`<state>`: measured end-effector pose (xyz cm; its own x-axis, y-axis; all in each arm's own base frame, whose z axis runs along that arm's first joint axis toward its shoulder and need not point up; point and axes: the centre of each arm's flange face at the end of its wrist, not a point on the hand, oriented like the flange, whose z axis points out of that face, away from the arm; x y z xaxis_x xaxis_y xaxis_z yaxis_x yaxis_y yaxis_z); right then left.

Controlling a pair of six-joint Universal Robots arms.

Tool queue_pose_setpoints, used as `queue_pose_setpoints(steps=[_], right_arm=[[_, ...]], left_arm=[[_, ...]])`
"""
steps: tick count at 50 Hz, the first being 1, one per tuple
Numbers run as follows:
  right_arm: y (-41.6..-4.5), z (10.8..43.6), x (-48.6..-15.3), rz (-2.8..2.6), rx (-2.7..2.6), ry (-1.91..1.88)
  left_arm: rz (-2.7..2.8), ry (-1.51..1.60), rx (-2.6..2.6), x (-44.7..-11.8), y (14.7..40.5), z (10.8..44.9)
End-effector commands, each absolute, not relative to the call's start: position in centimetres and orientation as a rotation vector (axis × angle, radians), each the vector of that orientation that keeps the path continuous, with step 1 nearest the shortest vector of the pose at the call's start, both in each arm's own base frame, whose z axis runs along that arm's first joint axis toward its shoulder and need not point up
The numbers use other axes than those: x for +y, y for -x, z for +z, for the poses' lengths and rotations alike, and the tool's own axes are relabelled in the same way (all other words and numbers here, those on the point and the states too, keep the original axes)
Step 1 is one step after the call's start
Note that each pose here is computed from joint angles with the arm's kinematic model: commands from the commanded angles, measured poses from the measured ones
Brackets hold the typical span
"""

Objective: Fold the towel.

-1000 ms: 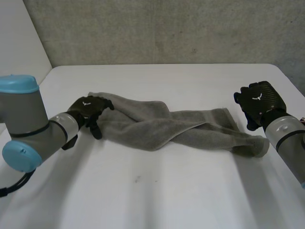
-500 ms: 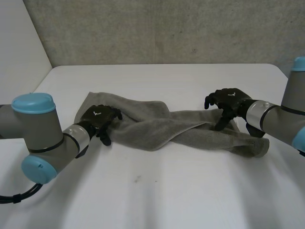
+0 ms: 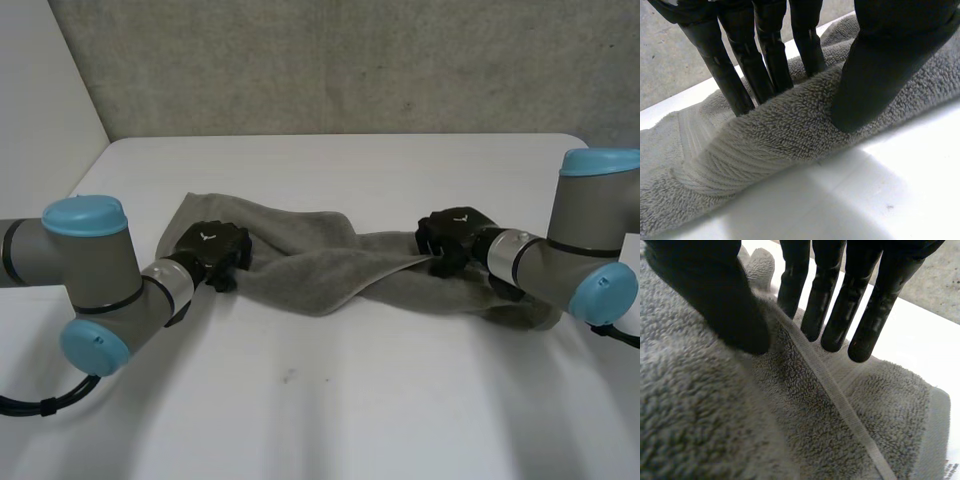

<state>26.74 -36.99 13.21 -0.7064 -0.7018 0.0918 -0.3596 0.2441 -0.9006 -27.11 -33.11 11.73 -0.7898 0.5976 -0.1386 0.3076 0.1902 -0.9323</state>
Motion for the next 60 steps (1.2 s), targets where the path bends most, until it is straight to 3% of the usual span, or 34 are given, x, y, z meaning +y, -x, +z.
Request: queue_pose_setpoints(steps=[1, 7, 9, 15, 20, 24, 35, 42, 49, 54, 60], right_arm=[[-26.6, 13.5, -36.8, -1.438, 2.204, 0.97], [-26.0, 17.9, -36.2, -1.509, 2.176, 0.94], [-25.3, 21.5, -35.0, -1.601, 2.139, 0.953], [-23.4, 27.3, -31.9, -1.787, 2.071, 1.038], [-23.1, 28.7, -29.7, -1.863, 2.032, 1.15], [-23.1, 28.1, -29.4, -1.85, 2.046, 1.183], [-26.4, 20.6, -31.4, -1.793, 2.172, 1.228], [-27.6, 18.2, -31.6, -1.816, 2.19, 1.23], [-27.9, 17.8, -31.5, -1.838, 2.187, 1.227], [-27.6, 18.2, -32.1, -1.904, 2.199, 1.208], [-27.5, 17.9, -32.2, -1.912, 2.209, 1.257]], left_arm=[[1.65, 0.899, -2.208, -33.4, 27.3, 11.6], [1.709, 0.96, -2.159, -32.6, 28.0, 14.3], [1.754, 0.945, -2.126, -31.6, 27.7, 17.9], [1.746, 0.964, -2.104, -28.5, 27.1, 22.9], [1.775, 0.961, -2.072, -27.9, 26.5, 25.2], [1.783, 0.96, -2.066, -28.4, 26.5, 25.2], [1.741, 0.978, -2.131, -36.7, 28.9, 16.9], [1.827, 1.088, -2.158, -38.4, 29.1, 15.7], [1.877, 1.104, -2.236, -36.0, 28.4, 17.8], [1.917, 1.111, -2.184, -31.2, 27.8, 19.6], [1.911, 1.167, -2.154, -27.0, 27.4, 18.2]])
